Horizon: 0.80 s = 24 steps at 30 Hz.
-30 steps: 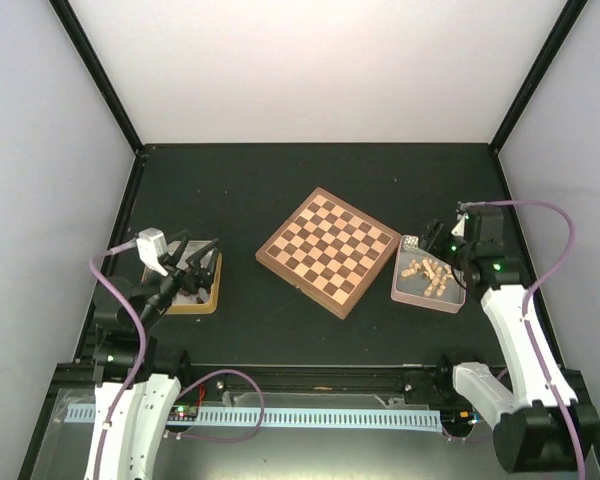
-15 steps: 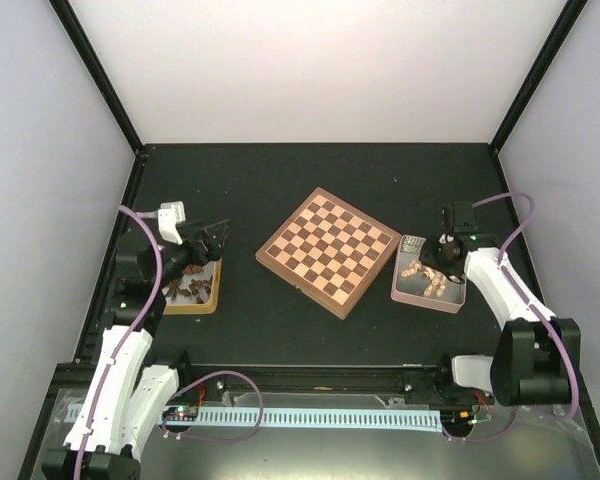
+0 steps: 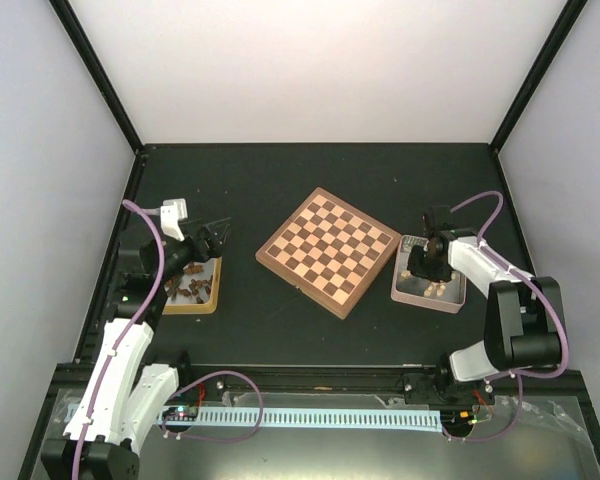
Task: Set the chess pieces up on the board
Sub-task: Pick up the chess piece from the storage box.
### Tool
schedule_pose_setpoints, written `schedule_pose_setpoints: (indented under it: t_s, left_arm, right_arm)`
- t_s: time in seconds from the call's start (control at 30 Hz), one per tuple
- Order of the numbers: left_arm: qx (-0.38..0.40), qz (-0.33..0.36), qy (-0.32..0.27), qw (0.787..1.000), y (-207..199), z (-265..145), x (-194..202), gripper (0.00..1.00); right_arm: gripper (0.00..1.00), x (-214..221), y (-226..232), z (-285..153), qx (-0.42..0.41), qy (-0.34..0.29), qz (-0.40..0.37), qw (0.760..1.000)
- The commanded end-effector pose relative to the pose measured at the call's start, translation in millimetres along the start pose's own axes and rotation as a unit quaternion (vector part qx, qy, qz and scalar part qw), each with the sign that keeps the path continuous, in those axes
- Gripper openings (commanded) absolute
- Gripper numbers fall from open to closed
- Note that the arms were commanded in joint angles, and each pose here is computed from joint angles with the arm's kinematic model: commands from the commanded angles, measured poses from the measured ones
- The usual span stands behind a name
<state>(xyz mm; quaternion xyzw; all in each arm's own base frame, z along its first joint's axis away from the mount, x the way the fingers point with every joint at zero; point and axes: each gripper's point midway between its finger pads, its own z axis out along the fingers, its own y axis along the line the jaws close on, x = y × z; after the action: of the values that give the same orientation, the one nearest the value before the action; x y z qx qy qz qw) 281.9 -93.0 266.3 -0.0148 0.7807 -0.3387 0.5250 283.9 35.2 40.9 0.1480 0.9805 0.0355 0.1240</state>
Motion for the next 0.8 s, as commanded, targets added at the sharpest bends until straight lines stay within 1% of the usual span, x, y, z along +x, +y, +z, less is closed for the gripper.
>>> schedule_pose_setpoints:
  t_s: [0.0, 0.07, 0.13, 0.3, 0.47, 0.77]
  left_arm:
    - [0.021, 0.020, -0.020, 0.999, -15, -4, -19, 0.99]
    - [0.021, 0.020, -0.021, 0.999, -16, -4, -20, 0.99]
    - [0.022, 0.022, -0.023, 0.999, -16, -5, -20, 0.99]
    - [0.020, 0.022, -0.024, 0.999, -15, -4, -21, 0.99]
    - [0.016, 0.022, -0.025, 0.999, -13, -3, -21, 0.99]
    - [0.013, 0.020, -0.023, 0.999, -11, -1, -20, 0.99]
  right_arm:
    - [0.22, -14, 9, -2, -0.007, -0.017, -0.014, 1.000]
    - [0.25, -17, 11, -2, -0.009, -0.019, -0.018, 1.000]
    - [0.26, -19, 13, -2, -0.009, -0.021, -0.021, 1.000]
    - [0.22, -29, 16, -3, -0.005, -0.033, -0.024, 0.999]
    - [0.22, -35, 17, 0, 0.006, -0.033, -0.030, 0.999]
    - [0.11, -32, 12, 6, 0.023, -0.025, -0.031, 0.999]
